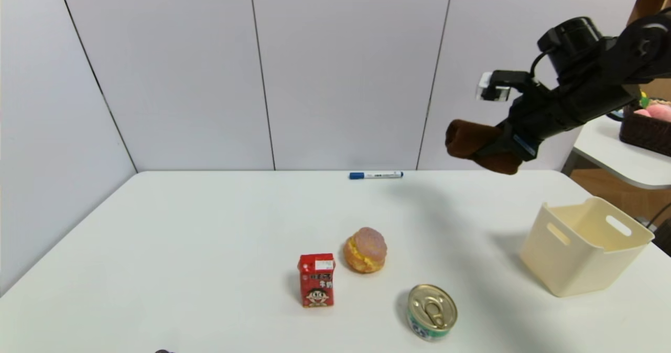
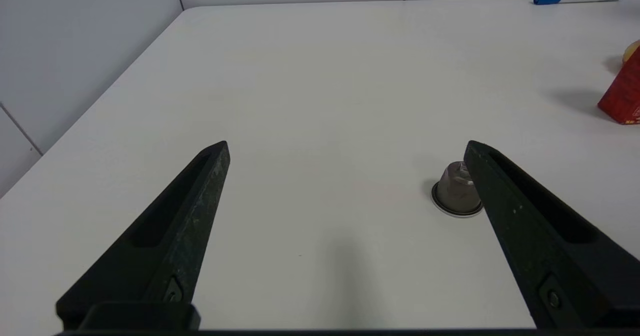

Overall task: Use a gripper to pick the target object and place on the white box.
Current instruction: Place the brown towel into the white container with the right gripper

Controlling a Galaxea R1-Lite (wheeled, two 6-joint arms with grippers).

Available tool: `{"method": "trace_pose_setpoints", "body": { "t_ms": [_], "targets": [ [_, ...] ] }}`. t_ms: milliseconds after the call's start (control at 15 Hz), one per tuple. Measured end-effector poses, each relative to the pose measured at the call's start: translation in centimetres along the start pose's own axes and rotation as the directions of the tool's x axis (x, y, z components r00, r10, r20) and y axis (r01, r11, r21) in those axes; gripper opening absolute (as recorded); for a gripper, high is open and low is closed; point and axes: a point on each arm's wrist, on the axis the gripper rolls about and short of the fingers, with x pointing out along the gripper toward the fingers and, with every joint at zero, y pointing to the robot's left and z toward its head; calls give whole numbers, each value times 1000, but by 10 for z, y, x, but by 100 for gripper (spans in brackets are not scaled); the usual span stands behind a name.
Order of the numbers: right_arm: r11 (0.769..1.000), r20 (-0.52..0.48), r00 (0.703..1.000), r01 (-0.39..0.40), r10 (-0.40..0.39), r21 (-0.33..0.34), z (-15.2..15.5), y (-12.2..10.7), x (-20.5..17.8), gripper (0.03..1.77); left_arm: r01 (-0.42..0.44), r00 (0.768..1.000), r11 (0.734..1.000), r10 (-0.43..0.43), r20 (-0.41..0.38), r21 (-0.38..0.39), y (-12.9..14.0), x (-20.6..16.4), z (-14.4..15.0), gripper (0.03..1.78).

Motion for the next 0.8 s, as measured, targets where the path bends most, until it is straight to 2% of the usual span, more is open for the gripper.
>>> {"method": "trace_pose_setpoints", "body": {
  "t_ms": [267,467,600,800],
  "targets": [
    [994,8,995,94,-95,64,-10,-4,-46,53,0,1000,1000,0,0,0,0,0,0,169],
    [977,10,989,147,-150,154,-14,3,-77,53,0,1000,1000,0,0,0,0,0,0,169],
    [957,9,985,163,-170,241,-15,14,-94,53,0,1000,1000,0,0,0,0,0,0,169],
    [911,-21,977,204,-211,358,-16,34,-117,53,0,1000,1000,0,0,0,0,0,0,169]
  ]
}}
